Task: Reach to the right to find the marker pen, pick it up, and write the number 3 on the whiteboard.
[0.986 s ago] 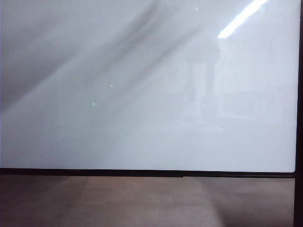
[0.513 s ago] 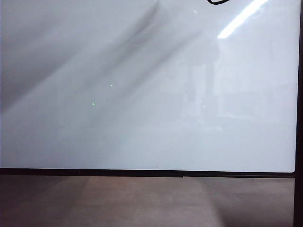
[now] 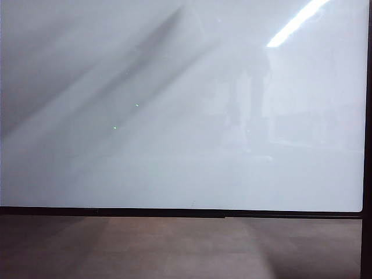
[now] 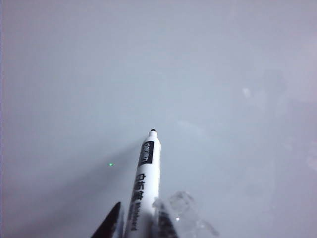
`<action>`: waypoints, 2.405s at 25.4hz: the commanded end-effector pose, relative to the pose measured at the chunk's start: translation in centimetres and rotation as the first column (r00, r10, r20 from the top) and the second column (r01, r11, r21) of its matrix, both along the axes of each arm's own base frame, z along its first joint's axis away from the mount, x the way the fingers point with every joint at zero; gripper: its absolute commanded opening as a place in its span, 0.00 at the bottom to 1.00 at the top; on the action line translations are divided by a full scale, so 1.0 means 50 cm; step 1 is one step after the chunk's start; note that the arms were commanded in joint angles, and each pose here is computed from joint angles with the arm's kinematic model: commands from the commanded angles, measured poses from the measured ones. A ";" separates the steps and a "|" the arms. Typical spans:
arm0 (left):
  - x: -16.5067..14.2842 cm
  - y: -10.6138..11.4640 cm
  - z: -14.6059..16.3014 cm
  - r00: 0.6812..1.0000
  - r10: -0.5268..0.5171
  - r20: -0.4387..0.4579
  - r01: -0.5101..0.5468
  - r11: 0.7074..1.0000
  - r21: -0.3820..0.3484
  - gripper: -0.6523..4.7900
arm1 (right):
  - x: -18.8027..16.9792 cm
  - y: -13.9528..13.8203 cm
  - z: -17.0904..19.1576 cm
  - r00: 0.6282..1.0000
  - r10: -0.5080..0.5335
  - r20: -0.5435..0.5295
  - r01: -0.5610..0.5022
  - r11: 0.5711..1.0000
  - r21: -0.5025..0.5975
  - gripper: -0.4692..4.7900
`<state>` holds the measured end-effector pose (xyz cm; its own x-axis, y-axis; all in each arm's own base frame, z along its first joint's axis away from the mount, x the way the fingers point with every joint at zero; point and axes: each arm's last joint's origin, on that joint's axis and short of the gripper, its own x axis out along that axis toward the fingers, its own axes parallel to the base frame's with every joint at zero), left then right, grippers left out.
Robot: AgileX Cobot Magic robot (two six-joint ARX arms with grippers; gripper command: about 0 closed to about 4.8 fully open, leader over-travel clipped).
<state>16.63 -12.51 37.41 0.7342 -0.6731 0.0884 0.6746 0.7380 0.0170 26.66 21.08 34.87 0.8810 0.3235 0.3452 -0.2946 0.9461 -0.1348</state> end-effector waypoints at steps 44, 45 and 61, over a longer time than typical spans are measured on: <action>-0.002 0.002 0.004 1.000 -0.007 0.002 0.007 1.000 -0.010 0.11 | 0.070 -0.074 -0.007 0.993 0.083 0.078 -0.087 0.995 0.048 0.17; -0.002 0.002 0.004 1.000 -0.007 0.002 0.007 1.000 -0.010 0.11 | 0.070 -0.074 -0.007 0.993 0.083 0.078 -0.087 0.995 0.047 0.17; -0.002 0.002 0.004 1.000 -0.007 0.002 0.007 1.000 -0.010 0.11 | 0.075 -0.080 -0.009 0.993 0.093 0.071 -0.096 0.995 0.037 0.17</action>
<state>16.64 -12.52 37.37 0.7337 -0.6742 0.0842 0.6758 0.7370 0.0125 30.53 17.15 34.08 0.8294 0.3876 0.4023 -0.3685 0.9208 -0.1275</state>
